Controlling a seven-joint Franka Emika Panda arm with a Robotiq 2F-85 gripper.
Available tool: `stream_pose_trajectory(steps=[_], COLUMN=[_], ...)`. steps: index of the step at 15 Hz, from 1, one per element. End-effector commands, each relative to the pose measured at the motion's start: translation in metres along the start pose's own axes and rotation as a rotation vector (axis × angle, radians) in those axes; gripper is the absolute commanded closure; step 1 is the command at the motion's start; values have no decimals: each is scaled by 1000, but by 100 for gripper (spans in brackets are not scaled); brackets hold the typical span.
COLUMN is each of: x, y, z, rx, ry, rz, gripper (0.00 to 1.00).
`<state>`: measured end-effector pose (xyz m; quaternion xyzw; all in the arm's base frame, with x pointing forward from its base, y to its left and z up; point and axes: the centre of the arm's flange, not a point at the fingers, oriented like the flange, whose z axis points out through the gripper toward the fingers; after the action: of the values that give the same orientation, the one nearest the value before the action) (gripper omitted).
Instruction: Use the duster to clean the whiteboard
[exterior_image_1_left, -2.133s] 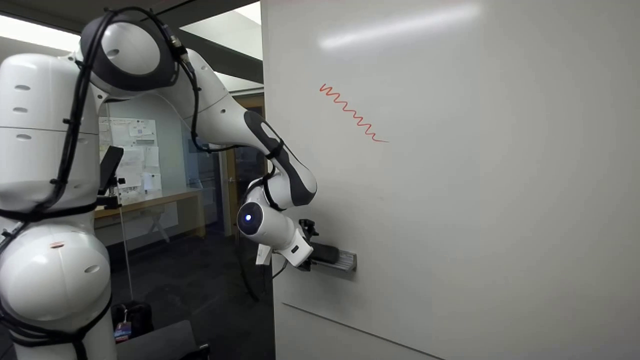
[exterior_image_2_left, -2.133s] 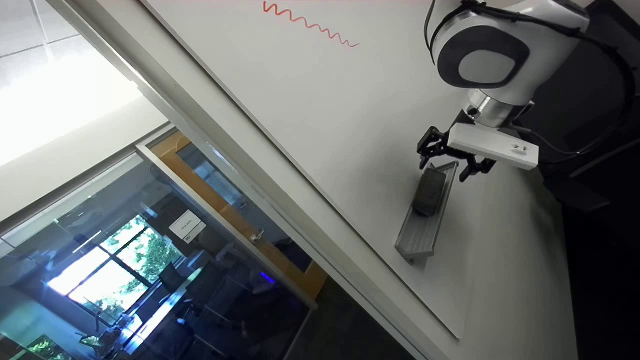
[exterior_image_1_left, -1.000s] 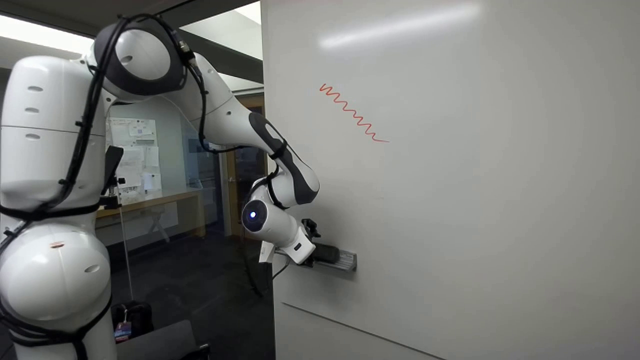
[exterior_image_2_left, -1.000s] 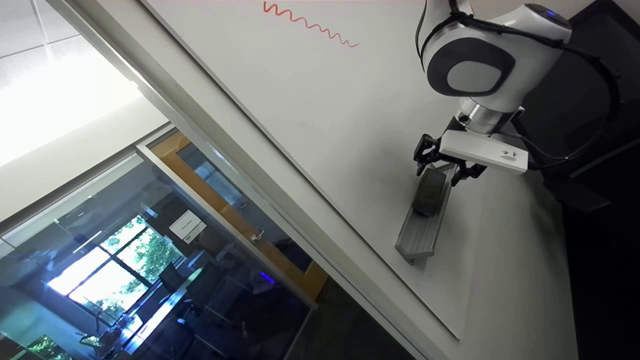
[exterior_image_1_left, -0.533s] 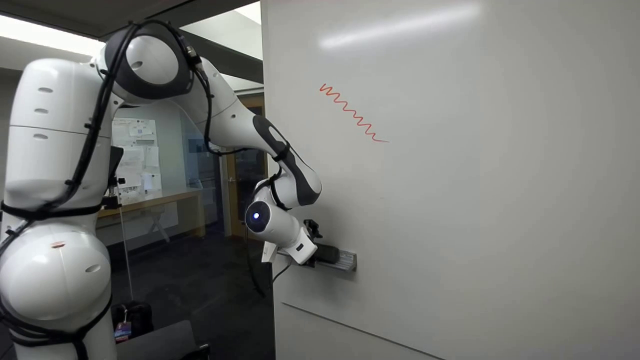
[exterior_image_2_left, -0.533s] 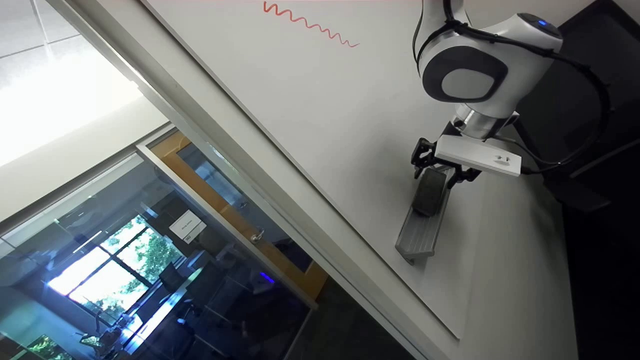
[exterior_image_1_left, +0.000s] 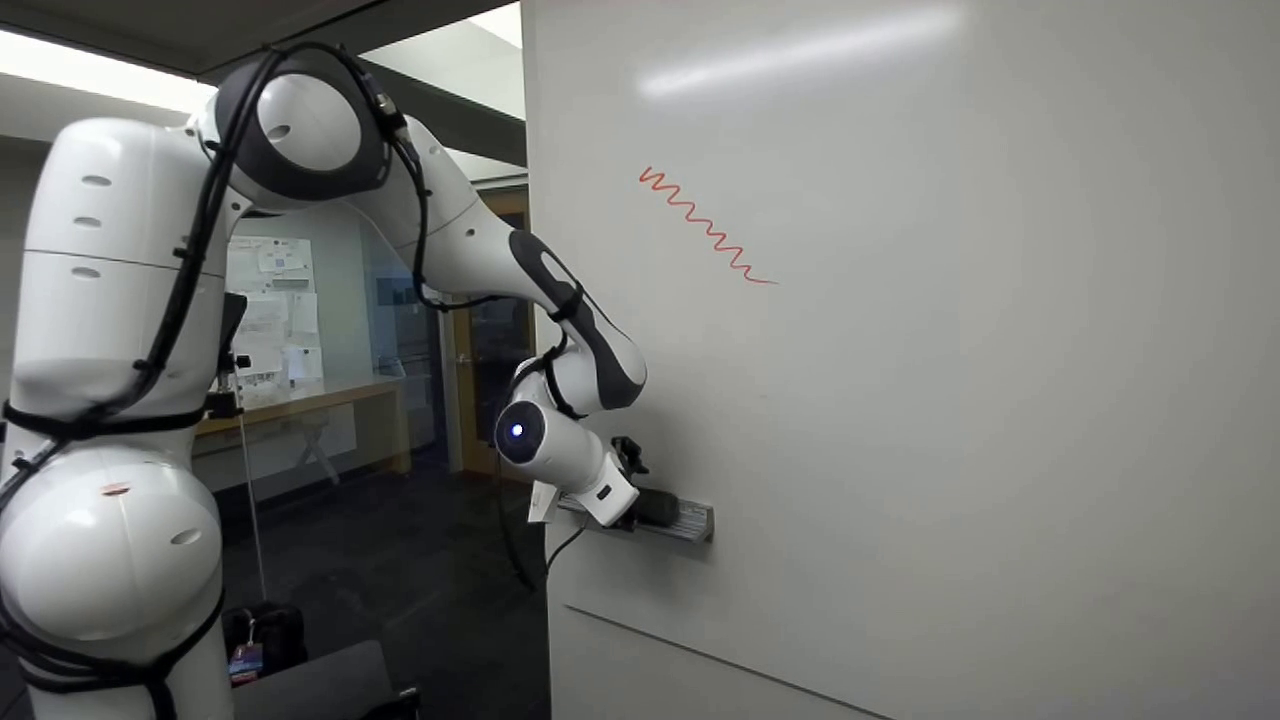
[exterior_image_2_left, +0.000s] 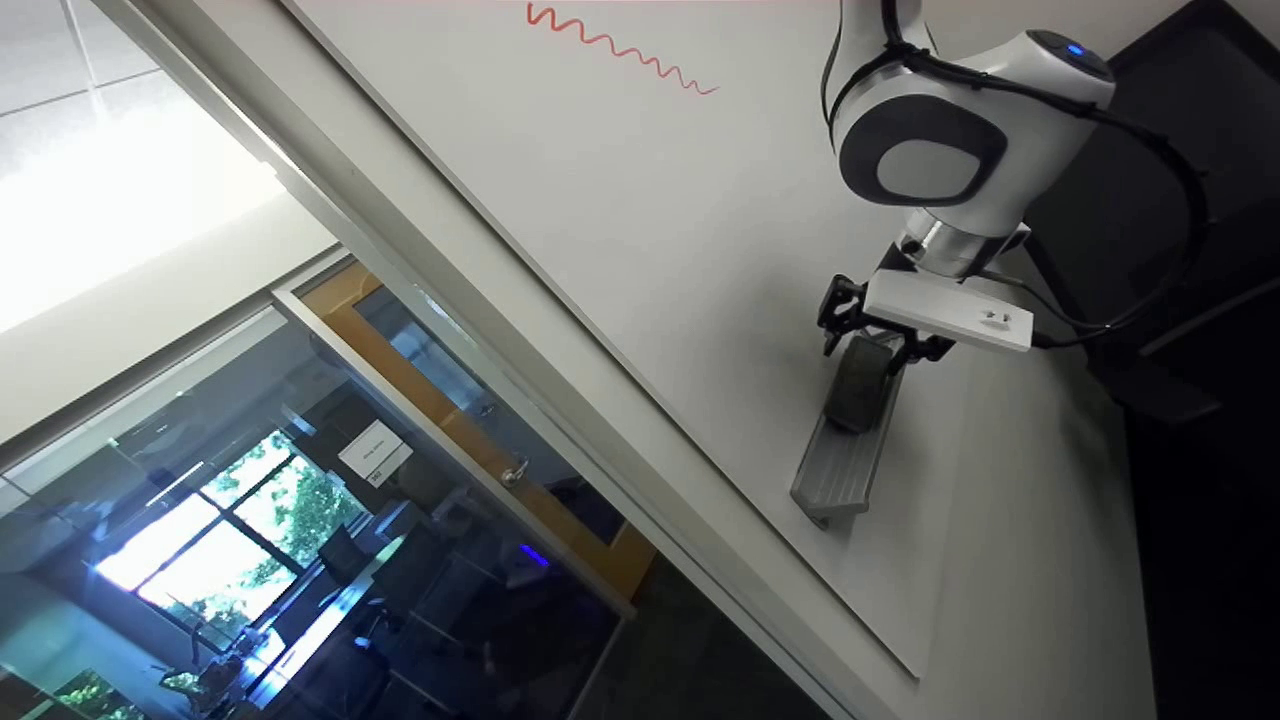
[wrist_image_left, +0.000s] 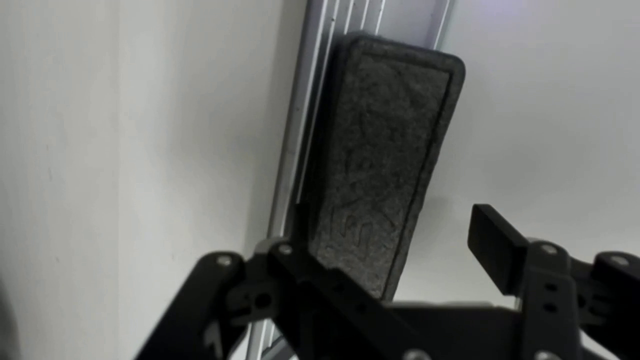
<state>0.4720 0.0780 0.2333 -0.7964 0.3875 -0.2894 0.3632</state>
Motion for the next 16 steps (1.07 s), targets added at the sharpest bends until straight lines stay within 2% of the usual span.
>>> stream_pose_trajectory(steps=[1, 9, 11, 13, 15, 16], x=[-8, -10, -10, -10, -10, -10], y=[0, 2, 3, 5, 7, 6], z=[12, 18, 18, 17, 18, 18], rx=[-14, -11, -10, -13, -15, -16], ry=[2, 2, 3, 5, 5, 4], rz=[16, 18, 20, 21, 23, 23], gripper=[18, 21, 32, 57, 71, 67])
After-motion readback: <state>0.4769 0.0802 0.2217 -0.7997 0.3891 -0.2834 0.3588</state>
